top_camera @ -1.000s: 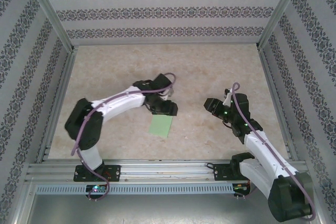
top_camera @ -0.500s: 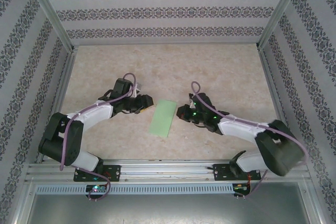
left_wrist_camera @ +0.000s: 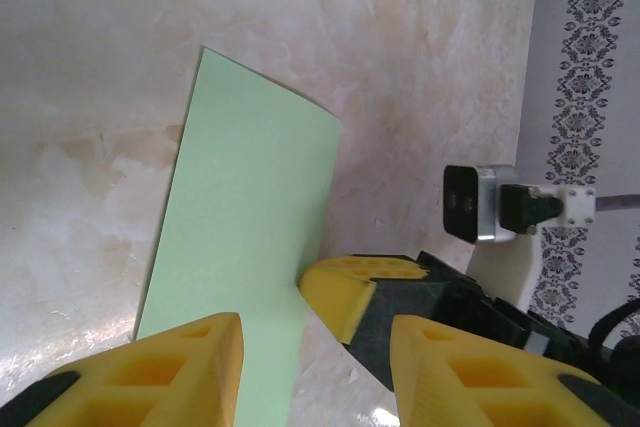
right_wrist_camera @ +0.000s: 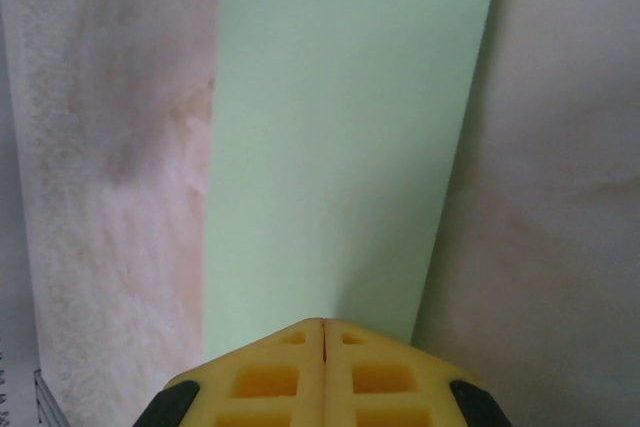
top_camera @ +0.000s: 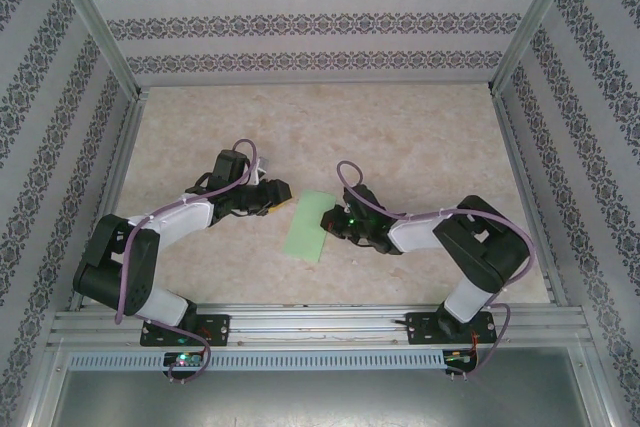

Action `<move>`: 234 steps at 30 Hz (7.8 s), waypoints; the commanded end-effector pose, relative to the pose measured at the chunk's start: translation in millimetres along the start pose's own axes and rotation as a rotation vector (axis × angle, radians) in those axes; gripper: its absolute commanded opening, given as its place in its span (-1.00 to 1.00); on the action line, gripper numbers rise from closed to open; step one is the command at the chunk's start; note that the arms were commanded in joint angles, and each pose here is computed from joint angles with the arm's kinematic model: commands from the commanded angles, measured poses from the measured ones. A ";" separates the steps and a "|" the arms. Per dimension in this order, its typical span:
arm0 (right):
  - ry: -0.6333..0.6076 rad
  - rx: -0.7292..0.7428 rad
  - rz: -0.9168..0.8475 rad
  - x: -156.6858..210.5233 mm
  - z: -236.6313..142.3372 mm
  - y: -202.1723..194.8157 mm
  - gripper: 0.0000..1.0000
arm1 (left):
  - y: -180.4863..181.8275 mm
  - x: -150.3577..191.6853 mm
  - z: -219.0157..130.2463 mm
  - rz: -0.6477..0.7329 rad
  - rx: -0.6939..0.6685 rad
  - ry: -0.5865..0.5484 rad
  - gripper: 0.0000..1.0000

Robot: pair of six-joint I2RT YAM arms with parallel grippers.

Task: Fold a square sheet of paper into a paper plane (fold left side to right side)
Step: Rotate the paper at the center of the table, then third fold the triangle at the center of the table.

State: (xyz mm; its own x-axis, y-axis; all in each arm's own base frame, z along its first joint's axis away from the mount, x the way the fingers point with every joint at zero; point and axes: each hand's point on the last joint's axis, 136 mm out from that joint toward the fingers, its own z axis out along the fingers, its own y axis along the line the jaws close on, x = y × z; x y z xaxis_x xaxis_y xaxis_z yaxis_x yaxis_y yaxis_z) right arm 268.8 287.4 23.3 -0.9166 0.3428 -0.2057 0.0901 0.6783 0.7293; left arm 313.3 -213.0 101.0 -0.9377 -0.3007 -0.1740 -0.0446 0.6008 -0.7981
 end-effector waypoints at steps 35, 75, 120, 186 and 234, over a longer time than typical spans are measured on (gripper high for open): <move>0.241 0.089 -0.115 1.3 7.1 -29.6 -1.00 | 58.5 67.6 34.0 -0.080 -0.112 0.328 -0.38; 0.011 0.033 -0.414 -40.1 -47.1 22.9 -0.36 | 28.0 72.3 27.5 -0.182 -0.028 0.282 -1.00; -0.110 0.309 -1.546 92.7 -6.0 64.9 0.06 | 35.3 80.4 29.0 -0.277 -0.050 0.267 -1.00; 0.180 0.000 -0.844 87.4 -21.1 42.4 -1.00 | 74.7 47.4 77.6 -0.020 -0.240 0.437 -1.00; 0.128 0.181 -0.725 34.9 -7.6 9.5 -1.00 | 76.5 49.2 80.1 -0.014 -0.250 0.445 -1.00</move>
State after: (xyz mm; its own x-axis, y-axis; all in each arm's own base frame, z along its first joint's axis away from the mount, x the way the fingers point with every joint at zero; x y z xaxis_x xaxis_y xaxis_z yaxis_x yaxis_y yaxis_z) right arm 225.1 303.5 28.1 -0.8149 -0.2974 -0.4975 -0.5022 0.7908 0.3499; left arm 305.2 -253.7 17.8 -0.9964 0.0116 0.0841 -0.0526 0.6934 -0.7187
